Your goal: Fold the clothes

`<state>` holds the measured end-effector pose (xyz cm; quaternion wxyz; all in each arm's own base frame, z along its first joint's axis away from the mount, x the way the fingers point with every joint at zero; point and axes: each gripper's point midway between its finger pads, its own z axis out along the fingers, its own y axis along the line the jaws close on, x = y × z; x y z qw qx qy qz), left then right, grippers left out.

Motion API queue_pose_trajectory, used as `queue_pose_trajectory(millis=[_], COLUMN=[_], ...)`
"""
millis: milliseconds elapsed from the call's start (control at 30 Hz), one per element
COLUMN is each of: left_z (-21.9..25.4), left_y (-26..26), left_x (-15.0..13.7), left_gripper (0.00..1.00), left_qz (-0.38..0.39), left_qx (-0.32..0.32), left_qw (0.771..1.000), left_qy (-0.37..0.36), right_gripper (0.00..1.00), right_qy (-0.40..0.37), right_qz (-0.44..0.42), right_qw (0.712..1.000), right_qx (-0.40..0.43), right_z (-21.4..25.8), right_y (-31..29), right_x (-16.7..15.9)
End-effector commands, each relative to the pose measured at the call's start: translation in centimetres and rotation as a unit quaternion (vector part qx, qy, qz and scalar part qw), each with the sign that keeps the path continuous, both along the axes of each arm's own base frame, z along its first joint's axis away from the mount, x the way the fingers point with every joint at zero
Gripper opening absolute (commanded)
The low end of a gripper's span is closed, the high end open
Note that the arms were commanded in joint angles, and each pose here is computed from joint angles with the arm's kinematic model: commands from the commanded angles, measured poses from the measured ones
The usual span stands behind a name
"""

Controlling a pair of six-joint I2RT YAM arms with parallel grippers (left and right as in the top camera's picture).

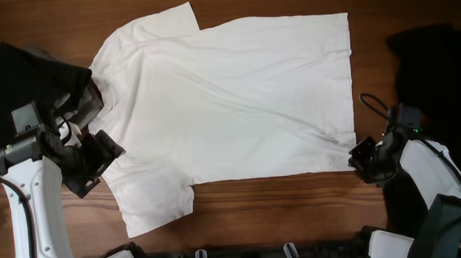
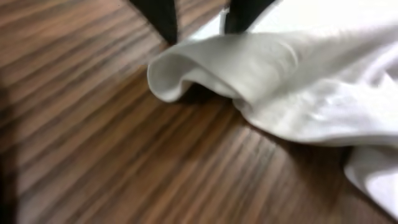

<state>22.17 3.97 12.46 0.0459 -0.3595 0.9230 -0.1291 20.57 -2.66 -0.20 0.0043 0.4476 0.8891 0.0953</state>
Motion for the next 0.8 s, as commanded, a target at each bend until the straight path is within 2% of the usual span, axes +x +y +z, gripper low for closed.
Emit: queue_pose_trajectory(millis=[0, 100, 400, 567, 767], left_z=[0.2, 0.2, 0.2, 0.1, -2.0], left_y=[0.1, 0.1, 0.1, -0.3, -1.8], left_x=[0.2, 0.2, 0.1, -0.8, -3.2], left_gripper=[0.85, 0.86, 0.86, 0.86, 0.86], left_qz=[0.001, 0.001, 0.001, 0.004, 0.028], left_qx=[0.004, 0.004, 0.003, -0.005, -0.042], left_qw=[1.0, 1.0, 1.0, 1.0, 0.996], left_qy=[-0.002, -0.001, 0.0, 0.018, 0.073], right_gripper=[0.06, 0.04, 0.04, 0.04, 0.04], right_qy=[-0.023, -0.069, -0.104, -0.093, -0.139], right_qz=[0.029, 0.077, 0.098, 0.077, 0.081], right_qw=[0.999, 0.994, 0.989, 0.993, 0.987], right_qx=[-0.012, -0.029, -0.037, -0.015, 0.005], right_z=[0.8, 3.9, 10.3, 10.4, 11.2], right_y=[-0.5, -1.1, -1.1, -0.4, 0.3], right_x=[1.2, 3.6, 4.3, 3.6, 5.6])
